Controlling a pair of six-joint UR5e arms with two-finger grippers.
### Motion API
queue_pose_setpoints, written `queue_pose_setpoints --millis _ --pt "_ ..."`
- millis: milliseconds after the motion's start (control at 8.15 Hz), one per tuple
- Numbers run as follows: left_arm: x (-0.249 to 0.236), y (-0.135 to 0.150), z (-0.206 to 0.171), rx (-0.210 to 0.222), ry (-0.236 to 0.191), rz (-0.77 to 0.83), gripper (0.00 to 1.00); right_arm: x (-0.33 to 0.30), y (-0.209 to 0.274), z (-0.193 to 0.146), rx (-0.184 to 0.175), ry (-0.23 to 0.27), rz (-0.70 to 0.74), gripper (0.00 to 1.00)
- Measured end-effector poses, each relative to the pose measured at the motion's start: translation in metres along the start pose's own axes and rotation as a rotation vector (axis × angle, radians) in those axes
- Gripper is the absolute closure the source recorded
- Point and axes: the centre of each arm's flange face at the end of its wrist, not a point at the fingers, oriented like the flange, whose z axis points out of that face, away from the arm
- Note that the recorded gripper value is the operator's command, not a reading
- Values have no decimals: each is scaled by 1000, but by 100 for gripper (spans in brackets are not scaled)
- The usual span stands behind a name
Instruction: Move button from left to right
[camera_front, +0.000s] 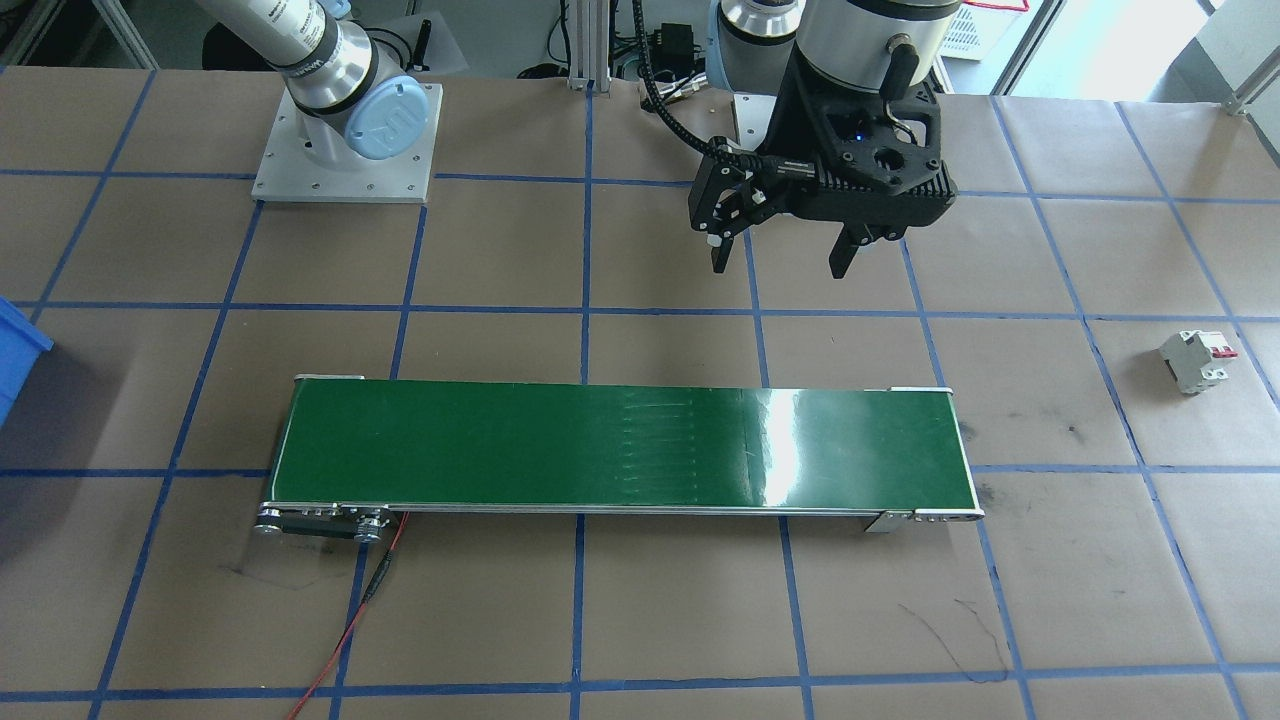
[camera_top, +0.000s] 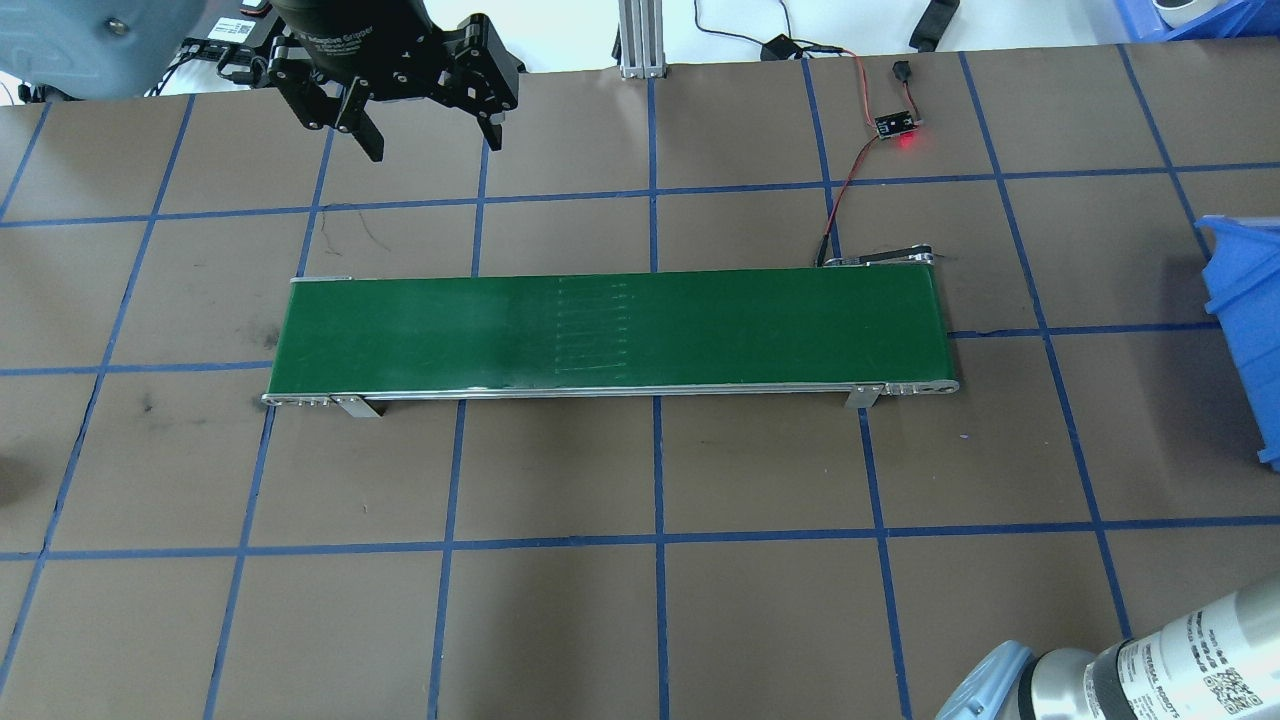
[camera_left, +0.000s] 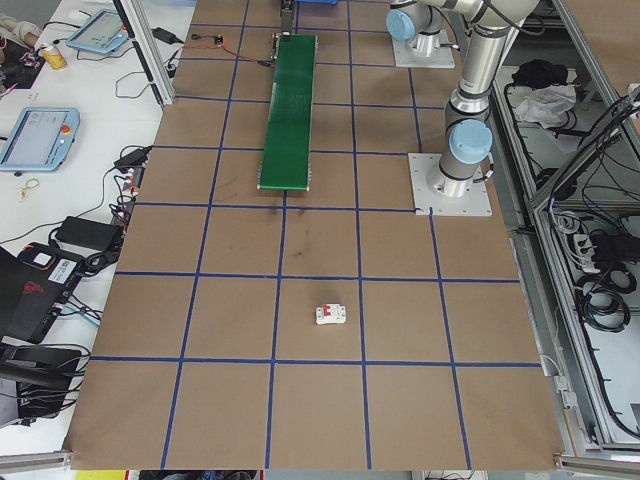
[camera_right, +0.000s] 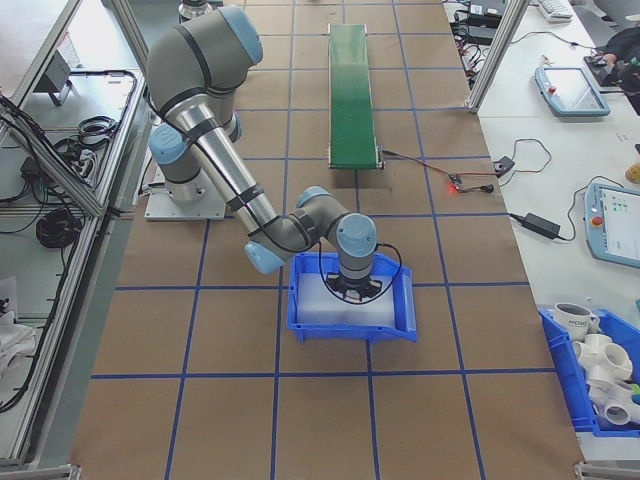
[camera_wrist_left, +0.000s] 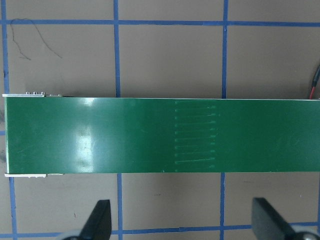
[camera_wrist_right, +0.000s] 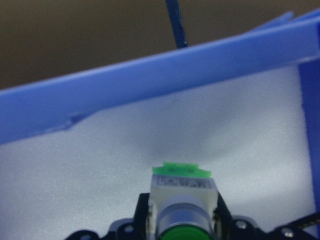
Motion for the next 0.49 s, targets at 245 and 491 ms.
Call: queue_pose_setpoints --millis 245,491 --pt "0 0 0 1 0 0 0 -1 7 10 2 -1 -25 2" --pt "0 0 -1 3 0 0 0 -2 8 0 -10 7 -25 4"
